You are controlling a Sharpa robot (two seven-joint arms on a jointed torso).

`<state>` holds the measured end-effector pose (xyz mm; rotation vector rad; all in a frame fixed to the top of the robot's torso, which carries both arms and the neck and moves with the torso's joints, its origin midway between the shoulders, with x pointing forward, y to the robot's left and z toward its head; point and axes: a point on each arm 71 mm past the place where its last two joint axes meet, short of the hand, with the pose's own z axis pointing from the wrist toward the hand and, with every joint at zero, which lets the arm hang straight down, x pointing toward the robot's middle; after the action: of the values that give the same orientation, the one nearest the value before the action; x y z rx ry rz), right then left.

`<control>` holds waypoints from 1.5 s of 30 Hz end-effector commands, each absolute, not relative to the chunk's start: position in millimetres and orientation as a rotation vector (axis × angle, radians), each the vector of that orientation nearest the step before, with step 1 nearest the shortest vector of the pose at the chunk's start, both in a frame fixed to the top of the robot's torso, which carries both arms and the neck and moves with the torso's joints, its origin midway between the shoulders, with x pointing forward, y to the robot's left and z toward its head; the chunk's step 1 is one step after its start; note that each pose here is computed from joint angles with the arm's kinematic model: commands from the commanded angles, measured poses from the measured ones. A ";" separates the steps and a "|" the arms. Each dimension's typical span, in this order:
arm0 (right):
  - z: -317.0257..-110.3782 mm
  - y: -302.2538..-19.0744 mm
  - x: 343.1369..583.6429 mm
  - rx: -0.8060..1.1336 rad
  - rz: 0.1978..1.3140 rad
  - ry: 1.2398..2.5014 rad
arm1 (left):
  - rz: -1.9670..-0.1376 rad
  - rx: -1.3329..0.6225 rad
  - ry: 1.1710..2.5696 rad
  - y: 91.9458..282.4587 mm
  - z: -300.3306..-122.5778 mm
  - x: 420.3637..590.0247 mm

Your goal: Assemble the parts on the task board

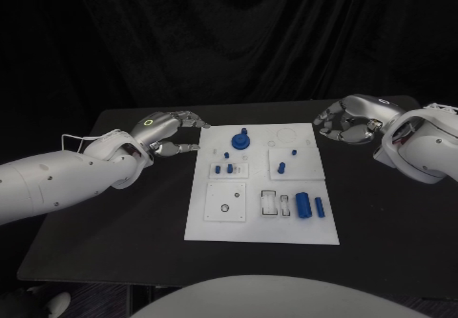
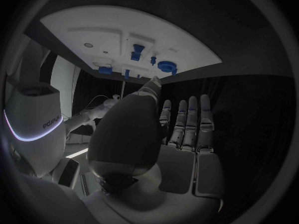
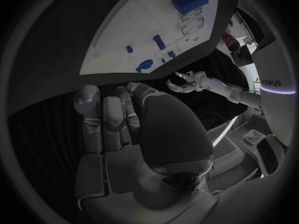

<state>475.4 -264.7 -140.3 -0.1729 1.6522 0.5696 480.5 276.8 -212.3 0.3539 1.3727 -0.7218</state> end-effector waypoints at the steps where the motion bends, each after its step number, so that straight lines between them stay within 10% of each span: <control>1: -141.8 -259.0 477.4 -0.293 0.460 1.715 | -0.988 0.177 1.356 278.4 -204.5 475.1; 17: -175.1 -243.9 478.6 -0.472 0.351 1.818 | -1.678 -0.667 1.277 279.1 -203.1 470.7; 45: -200.4 -235.2 487.0 -0.469 0.405 1.767 | -1.823 -0.774 1.293 269.6 -201.2 457.7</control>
<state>487.2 -235.0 -200.4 -0.4640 1.7913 0.3986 460.2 270.0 -211.8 -0.8376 1.4409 -1.7051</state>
